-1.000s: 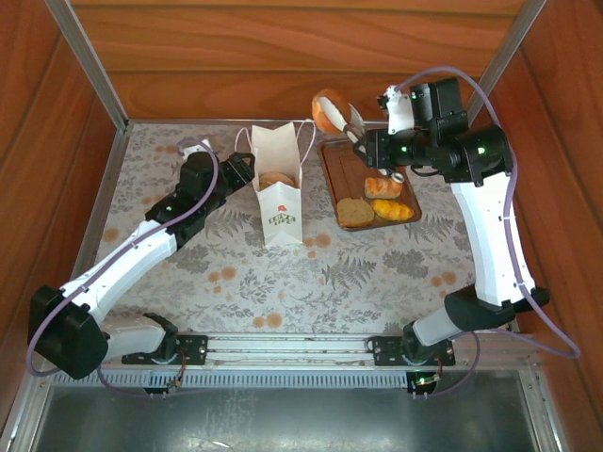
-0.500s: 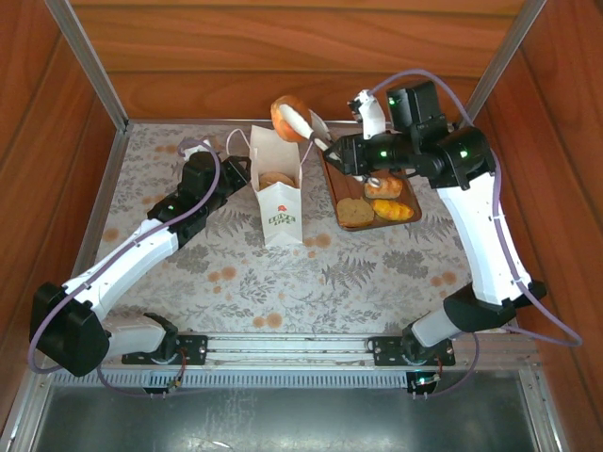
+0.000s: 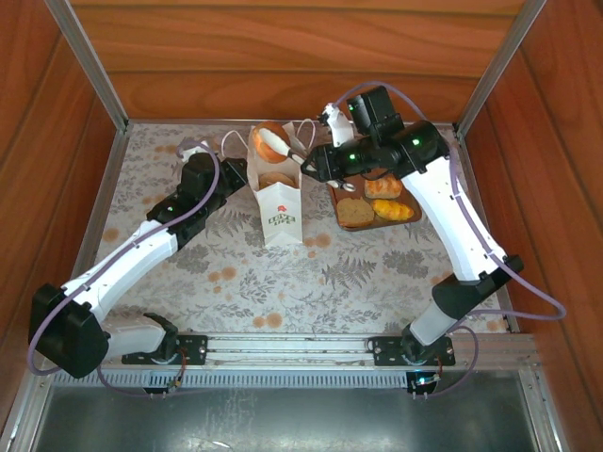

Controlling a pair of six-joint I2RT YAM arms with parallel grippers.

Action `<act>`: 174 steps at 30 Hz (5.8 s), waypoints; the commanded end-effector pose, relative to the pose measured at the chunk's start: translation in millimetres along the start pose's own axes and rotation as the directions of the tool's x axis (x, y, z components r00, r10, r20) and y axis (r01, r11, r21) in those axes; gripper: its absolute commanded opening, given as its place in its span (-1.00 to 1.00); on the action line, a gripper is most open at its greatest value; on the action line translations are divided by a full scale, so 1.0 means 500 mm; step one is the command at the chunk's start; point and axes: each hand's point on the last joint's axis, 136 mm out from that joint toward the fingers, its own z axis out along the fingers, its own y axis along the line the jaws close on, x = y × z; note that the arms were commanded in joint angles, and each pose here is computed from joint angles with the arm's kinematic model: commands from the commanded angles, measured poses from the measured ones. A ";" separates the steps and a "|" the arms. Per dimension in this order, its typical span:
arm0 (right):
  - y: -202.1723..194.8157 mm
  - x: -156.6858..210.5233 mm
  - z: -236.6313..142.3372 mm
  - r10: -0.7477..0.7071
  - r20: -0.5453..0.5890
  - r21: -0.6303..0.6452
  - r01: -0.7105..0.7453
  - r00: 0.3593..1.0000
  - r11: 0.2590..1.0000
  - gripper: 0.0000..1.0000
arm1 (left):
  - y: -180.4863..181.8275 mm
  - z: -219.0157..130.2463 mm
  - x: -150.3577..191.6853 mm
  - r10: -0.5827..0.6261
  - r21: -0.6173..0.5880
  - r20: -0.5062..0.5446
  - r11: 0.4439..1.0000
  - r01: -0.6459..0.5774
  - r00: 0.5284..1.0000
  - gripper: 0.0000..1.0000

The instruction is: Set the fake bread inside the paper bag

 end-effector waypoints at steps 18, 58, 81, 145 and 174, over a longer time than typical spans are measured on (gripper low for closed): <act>-0.007 0.035 0.058 -0.057 -0.128 0.068 0.066 0.990 0.995 0.00 | 0.002 -0.006 -0.008 -0.018 -0.003 0.028 1.000 0.018 0.999 -0.57; -0.016 0.056 0.013 -0.086 -0.137 0.123 0.103 0.987 0.987 0.25 | 0.005 -0.007 0.001 -0.026 -0.002 0.005 1.000 0.026 1.000 -0.57; 0.060 -0.034 -0.178 -0.165 0.178 0.115 0.146 0.970 0.983 0.24 | -0.059 -0.057 -0.027 0.048 0.113 0.019 0.992 -0.050 0.999 0.28; -0.647 0.248 0.033 0.711 0.104 0.314 -0.701 0.695 0.640 0.21 | 0.127 -0.169 -0.016 0.247 -0.132 0.111 0.964 -0.232 0.963 0.88; -0.652 0.288 -0.052 0.634 0.092 0.471 -0.595 0.768 0.651 -0.02 | 0.127 -0.133 -0.015 0.240 -0.131 0.081 0.965 -0.228 0.967 0.88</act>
